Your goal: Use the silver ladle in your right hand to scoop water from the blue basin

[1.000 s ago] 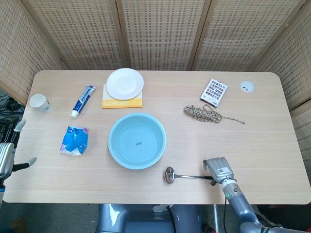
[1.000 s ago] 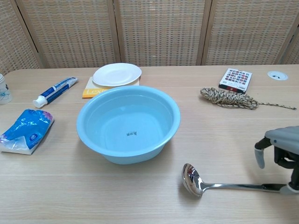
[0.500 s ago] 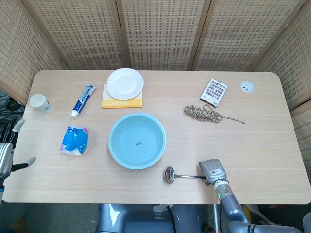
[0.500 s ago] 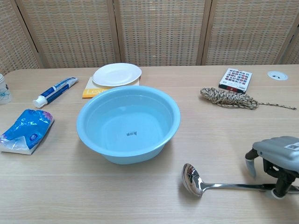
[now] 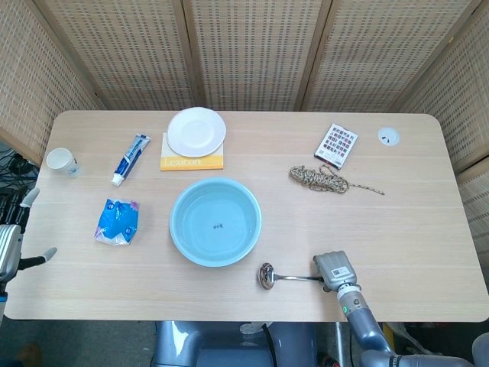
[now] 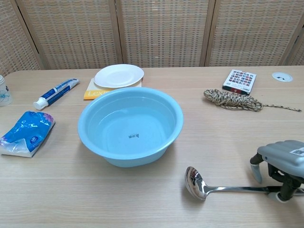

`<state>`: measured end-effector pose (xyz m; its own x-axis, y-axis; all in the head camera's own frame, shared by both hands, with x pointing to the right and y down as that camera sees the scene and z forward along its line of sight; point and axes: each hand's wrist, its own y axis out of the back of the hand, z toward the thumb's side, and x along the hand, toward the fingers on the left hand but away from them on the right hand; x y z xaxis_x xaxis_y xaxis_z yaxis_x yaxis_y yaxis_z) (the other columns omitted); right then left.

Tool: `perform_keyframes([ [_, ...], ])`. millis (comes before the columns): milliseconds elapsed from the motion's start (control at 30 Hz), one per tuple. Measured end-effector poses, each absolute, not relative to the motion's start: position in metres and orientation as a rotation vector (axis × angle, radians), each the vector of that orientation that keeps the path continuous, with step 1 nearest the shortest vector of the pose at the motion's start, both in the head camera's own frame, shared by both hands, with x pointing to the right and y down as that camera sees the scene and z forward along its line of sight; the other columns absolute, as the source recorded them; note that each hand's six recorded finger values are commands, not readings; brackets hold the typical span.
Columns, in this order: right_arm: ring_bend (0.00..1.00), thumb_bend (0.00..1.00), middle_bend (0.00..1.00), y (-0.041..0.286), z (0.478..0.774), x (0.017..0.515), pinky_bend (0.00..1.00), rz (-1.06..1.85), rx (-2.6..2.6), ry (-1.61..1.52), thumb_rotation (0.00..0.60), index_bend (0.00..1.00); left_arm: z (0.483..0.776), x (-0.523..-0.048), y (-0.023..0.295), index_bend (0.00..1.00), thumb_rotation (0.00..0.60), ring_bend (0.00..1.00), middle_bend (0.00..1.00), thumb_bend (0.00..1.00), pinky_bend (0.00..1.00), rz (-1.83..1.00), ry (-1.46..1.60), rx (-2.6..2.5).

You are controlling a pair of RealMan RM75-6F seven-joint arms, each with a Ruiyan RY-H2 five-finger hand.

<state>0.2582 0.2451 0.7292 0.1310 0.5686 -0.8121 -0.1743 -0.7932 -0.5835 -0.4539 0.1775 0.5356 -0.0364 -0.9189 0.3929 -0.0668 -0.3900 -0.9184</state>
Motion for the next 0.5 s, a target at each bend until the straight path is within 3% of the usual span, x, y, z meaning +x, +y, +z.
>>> perform_keyframes([
  [333,1.00,0.67,1.00,0.2441,0.7314,0.2621,1.00,1.699,-1.816,-0.359,0.600,0.74,0.5363,-0.4539,0.1780,0.00,0.600,0.00,0.00,0.00,0.00,-1.515,1.071,-1.526],
  [500,1.00,0.70,1.00,0.2403,0.7281,0.2637,1.00,1.694,-1.808,-0.365,0.600,0.79,0.5373,-0.4539,0.1778,0.00,0.600,0.00,0.00,0.00,0.00,-1.519,1.070,-1.531],
])
